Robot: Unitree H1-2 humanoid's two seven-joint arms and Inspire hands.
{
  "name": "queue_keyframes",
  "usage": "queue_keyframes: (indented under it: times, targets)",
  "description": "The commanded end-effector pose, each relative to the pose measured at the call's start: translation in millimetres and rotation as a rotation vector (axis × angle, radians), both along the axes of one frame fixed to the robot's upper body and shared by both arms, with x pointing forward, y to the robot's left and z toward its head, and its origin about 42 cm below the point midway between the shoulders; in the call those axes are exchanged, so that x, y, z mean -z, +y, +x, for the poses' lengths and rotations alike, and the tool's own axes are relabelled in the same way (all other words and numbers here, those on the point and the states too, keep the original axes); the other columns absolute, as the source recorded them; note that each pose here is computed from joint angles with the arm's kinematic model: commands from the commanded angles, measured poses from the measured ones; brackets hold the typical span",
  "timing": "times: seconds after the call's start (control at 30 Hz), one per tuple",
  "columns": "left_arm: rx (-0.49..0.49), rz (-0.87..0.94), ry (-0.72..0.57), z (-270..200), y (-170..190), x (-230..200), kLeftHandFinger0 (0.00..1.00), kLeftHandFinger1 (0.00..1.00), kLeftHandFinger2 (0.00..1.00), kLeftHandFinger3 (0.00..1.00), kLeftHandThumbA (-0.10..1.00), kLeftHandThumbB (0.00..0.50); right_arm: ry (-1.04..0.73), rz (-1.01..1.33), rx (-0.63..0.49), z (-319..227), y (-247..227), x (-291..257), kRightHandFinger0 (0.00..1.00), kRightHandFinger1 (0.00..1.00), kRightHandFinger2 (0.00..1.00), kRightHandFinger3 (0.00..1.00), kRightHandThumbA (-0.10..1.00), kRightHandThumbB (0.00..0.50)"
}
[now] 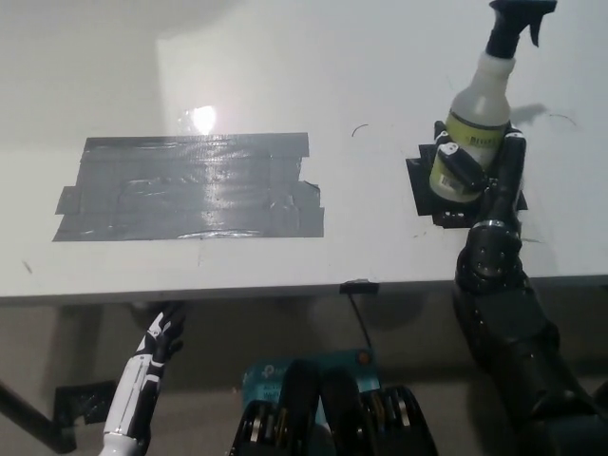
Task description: A person hands a spray bottle to the robot which it grabs with its right hand and places on the black spot infront of it on the table
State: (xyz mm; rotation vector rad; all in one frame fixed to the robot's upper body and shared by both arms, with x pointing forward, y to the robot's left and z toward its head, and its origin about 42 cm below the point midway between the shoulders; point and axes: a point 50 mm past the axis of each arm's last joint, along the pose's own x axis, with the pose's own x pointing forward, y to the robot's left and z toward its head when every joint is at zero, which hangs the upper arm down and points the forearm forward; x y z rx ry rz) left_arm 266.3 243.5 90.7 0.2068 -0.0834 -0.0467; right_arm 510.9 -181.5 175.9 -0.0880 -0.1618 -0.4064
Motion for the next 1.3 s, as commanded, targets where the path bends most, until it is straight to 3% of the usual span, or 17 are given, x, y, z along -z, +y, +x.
queue_keyframes:
  times: [0.0, 0.07, 0.1, 0.13, 0.17, 0.2, 0.23, 0.27, 0.3, 0.4, 0.5, 0.6, 0.77, 0.9, 1.07, 1.27]
  targets:
    - [0.006, 0.0, -0.055, 3, 1, -12, 1.0, 1.0, 1.0, 1.0, 1.0, 0.082, -0.311, 0.006, 0.007, 15, 18, -69, 0.0, 0.01, 0.21, 0.23, 0.73, 0.338]
    - [0.004, -0.003, -0.055, 4, 1, -13, 1.0, 1.0, 1.0, 1.0, 1.0, 0.084, -0.296, -0.016, -0.002, 11, 19, -59, 0.0, 0.04, 0.25, 0.25, 0.75, 0.393]
    - [0.004, -0.003, -0.056, 4, 1, -13, 1.0, 1.0, 1.0, 1.0, 1.0, 0.084, -0.294, -0.018, -0.005, 10, 19, -58, 0.0, 0.04, 0.25, 0.25, 0.75, 0.393]
    - [0.003, 0.001, -0.059, 4, 1, -13, 1.0, 1.0, 1.0, 1.0, 1.0, 0.078, -0.277, -0.023, -0.045, 8, 19, -52, 0.08, 0.13, 0.35, 0.3, 0.75, 0.408]
    - [0.002, 0.001, -0.062, 5, 3, -15, 1.0, 1.0, 1.0, 1.0, 1.0, 0.076, -0.252, -0.043, -0.142, 5, 19, -43, 0.18, 0.33, 0.62, 0.55, 0.76, 0.401]
    - [0.001, 0.0, -0.062, 5, 3, -15, 1.0, 1.0, 1.0, 1.0, 1.0, 0.076, -0.243, -0.055, -0.181, 4, 19, -40, 0.26, 0.43, 0.65, 0.57, 0.76, 0.402]
    - [0.001, 0.0, -0.063, 5, 3, -16, 1.0, 1.0, 1.0, 1.0, 1.0, 0.075, -0.23, -0.078, -0.229, 3, 17, -36, 0.42, 0.62, 0.88, 0.79, 0.78, 0.413]
    - [0.001, -0.001, -0.064, 6, 3, -17, 1.0, 1.0, 1.0, 1.0, 1.0, 0.079, -0.203, -0.119, -0.298, 0, 15, -31, 0.82, 0.95, 1.0, 0.99, 0.81, 0.43]
    - [0.001, -0.001, -0.065, 6, 4, -17, 1.0, 1.0, 1.0, 1.0, 1.0, 0.079, -0.166, -0.162, -0.366, -4, 11, -27, 1.0, 1.0, 1.0, 1.0, 0.84, 0.473]
    - [-0.003, -0.004, -0.067, 5, 8, -18, 1.0, 1.0, 1.0, 1.0, 1.0, 0.057, -0.122, -0.293, -0.529, -16, 2, -19, 1.0, 1.0, 1.0, 1.0, 0.92, 0.5]
    - [-0.016, -0.005, -0.069, 1, 9, -15, 1.0, 1.0, 1.0, 1.0, 1.0, 0.045, -0.107, -0.344, -0.58, -27, -5, -9, 1.0, 1.0, 1.0, 1.0, 0.9, 0.5]
    - [-0.039, -0.023, -0.045, -8, 14, -10, 1.0, 1.0, 1.0, 1.0, 1.0, 0.07, -0.079, -0.421, -0.619, -51, -10, 6, 1.0, 1.0, 1.0, 1.0, 0.96, 0.5]
    - [-0.049, -0.02, -0.081, 4, 21, -17, 1.0, 1.0, 1.0, 1.0, 1.0, 0.09, -0.093, -0.385, -0.645, -74, -21, 7, 1.0, 1.0, 1.0, 1.0, 0.98, 0.5]
    - [-0.036, -0.02, -0.068, -2, 21, -17, 1.0, 1.0, 1.0, 1.0, 1.0, 0.057, -0.101, -0.316, -0.659, -96, -25, 15, 1.0, 1.0, 1.0, 1.0, 0.97, 0.5]
    - [-0.034, -0.022, -0.083, 3, 19, -20, 1.0, 1.0, 1.0, 1.0, 1.0, 0.084, -0.105, -0.252, -0.666, -109, -38, 7, 1.0, 1.0, 1.0, 1.0, 0.98, 0.5]
    - [-0.021, -0.011, -0.077, 2, 17, -20, 1.0, 1.0, 1.0, 1.0, 1.0, 0.058, -0.142, -0.181, -0.615, -139, -66, -5, 1.0, 1.0, 1.0, 1.0, 1.0, 0.5]
